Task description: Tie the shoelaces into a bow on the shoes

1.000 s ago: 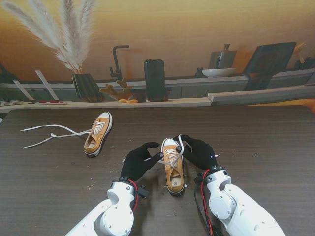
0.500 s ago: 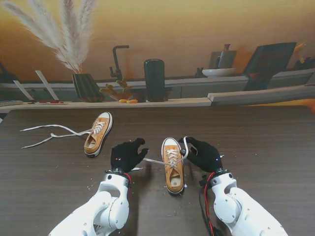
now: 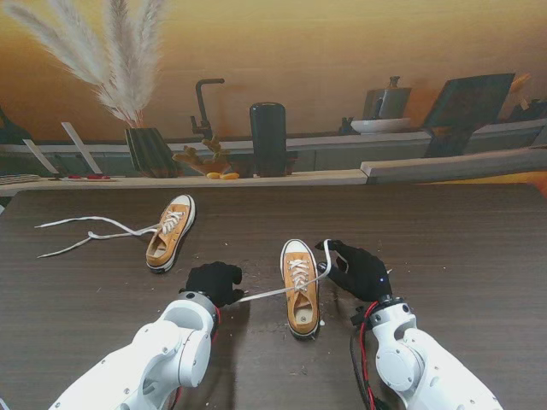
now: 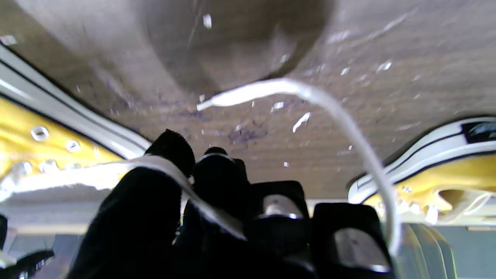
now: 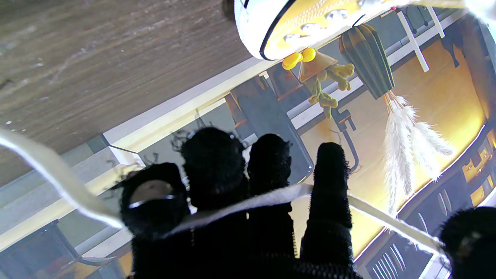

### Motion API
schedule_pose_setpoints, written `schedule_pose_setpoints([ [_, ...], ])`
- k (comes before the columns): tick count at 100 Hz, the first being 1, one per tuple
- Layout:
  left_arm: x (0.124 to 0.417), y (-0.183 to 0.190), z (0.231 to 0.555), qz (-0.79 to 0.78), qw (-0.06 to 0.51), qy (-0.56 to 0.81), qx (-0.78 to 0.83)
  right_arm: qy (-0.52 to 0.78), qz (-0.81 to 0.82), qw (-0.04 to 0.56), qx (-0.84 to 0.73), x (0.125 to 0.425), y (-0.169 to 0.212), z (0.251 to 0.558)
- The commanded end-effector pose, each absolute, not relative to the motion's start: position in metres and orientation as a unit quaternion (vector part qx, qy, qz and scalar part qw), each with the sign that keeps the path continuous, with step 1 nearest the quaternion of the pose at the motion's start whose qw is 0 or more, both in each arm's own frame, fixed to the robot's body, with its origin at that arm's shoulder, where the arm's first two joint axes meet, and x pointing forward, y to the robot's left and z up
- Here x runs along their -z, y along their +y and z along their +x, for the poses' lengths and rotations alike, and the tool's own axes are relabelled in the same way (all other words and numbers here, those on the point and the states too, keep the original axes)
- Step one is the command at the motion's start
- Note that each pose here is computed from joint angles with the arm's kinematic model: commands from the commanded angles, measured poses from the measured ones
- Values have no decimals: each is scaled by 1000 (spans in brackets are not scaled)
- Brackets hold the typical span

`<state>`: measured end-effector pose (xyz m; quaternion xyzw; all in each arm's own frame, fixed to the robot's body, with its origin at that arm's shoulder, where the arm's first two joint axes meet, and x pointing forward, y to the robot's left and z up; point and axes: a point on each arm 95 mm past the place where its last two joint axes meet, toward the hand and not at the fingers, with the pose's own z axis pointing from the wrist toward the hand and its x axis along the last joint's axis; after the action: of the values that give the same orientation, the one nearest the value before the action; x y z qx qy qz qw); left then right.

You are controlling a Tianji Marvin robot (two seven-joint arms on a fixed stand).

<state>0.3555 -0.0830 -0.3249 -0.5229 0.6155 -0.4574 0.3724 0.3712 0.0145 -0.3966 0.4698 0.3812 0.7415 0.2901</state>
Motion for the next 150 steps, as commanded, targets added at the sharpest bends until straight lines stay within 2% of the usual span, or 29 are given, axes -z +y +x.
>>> schedule_pose_setpoints([
  [1,317,-83,355,-526,362,628,445,385,470,290,-739,396,13,370],
  [21,312,-84,353,-539,317,673,396,382,469,291,-741,394,12,370],
  [33,311,-85,351,-551,270,690,384,380,468,291,-743,393,12,371],
  [61,315,-87,352,-630,34,658,411,380,465,292,-744,389,13,373],
  [79,327,-85,356,-676,-101,589,431,382,462,292,-745,387,15,374],
  [118,353,-94,353,-727,-308,404,462,382,464,289,-745,385,18,376],
  [150,359,-99,349,-723,-409,303,467,388,465,285,-743,385,20,377],
])
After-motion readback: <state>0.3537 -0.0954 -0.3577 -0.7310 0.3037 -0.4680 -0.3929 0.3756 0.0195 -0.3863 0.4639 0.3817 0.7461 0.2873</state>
